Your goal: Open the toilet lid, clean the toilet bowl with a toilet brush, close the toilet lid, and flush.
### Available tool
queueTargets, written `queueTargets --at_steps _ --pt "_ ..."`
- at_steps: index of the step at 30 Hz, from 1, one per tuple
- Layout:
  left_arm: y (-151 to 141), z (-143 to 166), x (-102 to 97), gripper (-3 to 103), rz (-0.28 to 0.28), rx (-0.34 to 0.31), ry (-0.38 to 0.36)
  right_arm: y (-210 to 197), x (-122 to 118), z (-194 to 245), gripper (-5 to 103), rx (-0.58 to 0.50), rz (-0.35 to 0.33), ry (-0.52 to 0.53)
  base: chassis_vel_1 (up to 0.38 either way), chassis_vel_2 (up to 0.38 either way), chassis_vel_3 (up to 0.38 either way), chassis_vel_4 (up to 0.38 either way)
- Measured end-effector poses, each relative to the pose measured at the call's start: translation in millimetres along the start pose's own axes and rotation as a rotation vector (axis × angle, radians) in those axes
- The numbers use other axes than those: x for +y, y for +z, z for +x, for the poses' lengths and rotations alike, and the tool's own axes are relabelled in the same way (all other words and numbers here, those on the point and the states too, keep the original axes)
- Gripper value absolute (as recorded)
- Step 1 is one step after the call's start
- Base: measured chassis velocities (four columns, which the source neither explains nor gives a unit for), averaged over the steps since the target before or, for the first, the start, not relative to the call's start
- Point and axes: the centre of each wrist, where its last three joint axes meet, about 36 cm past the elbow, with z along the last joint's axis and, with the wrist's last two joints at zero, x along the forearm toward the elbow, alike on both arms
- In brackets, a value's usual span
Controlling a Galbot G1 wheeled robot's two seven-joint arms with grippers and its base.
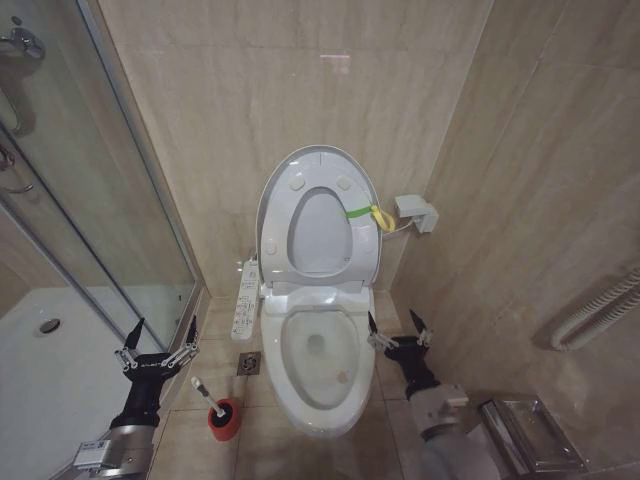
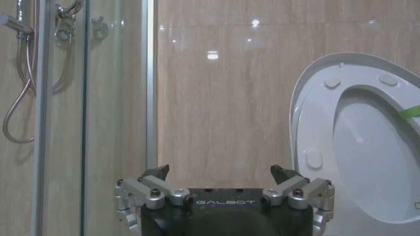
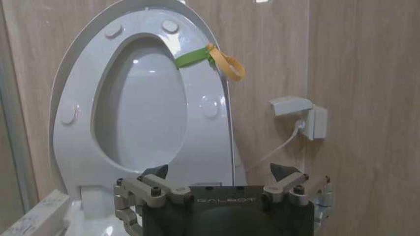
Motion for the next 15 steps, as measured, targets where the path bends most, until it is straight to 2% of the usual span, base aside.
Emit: queueTargets --at_steps 9,15 --pt "0 0 0.0 100 0.000 0.000 0.000 8 11 37 100 0.038 -0.005 -0.003 0.000 0.000 0.000 0.000" --pt "0 0 0.0 100 0.000 0.000 0.000 2 15 47 100 0.019 -0.008 0.015 0.000 0.000 0.000 0.000"
